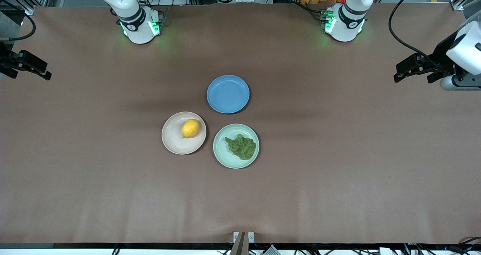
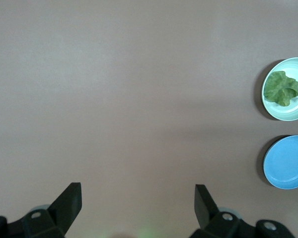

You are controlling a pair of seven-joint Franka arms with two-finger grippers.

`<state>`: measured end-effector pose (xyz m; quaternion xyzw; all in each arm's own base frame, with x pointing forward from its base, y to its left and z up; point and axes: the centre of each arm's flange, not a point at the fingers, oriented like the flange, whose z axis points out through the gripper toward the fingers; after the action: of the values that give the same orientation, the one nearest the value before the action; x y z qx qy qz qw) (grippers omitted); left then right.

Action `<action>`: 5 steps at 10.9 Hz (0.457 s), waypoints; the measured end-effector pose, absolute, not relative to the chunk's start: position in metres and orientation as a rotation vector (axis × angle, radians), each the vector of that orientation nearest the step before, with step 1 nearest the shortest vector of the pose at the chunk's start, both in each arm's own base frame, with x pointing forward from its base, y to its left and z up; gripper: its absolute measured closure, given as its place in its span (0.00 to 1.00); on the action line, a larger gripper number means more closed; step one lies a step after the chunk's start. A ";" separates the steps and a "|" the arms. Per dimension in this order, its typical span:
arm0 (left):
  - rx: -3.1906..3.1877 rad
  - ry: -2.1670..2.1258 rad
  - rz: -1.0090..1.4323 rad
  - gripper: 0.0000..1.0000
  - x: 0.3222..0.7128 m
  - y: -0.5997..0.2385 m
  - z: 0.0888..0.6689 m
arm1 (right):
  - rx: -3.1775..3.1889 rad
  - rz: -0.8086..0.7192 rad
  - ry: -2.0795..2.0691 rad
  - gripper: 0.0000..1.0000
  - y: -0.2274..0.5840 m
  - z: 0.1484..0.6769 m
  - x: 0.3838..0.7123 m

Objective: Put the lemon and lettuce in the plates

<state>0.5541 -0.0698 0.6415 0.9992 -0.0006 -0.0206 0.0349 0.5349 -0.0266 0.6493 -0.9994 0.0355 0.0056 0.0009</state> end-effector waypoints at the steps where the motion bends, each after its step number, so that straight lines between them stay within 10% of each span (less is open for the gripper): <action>1: 3.071 0.000 -0.064 0.00 0.554 -0.069 0.642 | -3.138 0.017 0.111 0.00 -0.027 0.649 0.535; 5: 3.071 0.003 -0.066 0.00 0.554 -0.068 0.642 | -3.138 0.025 0.114 0.00 -0.027 0.647 0.536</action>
<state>0.5539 -0.0680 0.6416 0.9992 0.0009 -0.0213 0.0348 0.5365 -0.0274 0.6467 -0.9993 0.0362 0.0080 0.0008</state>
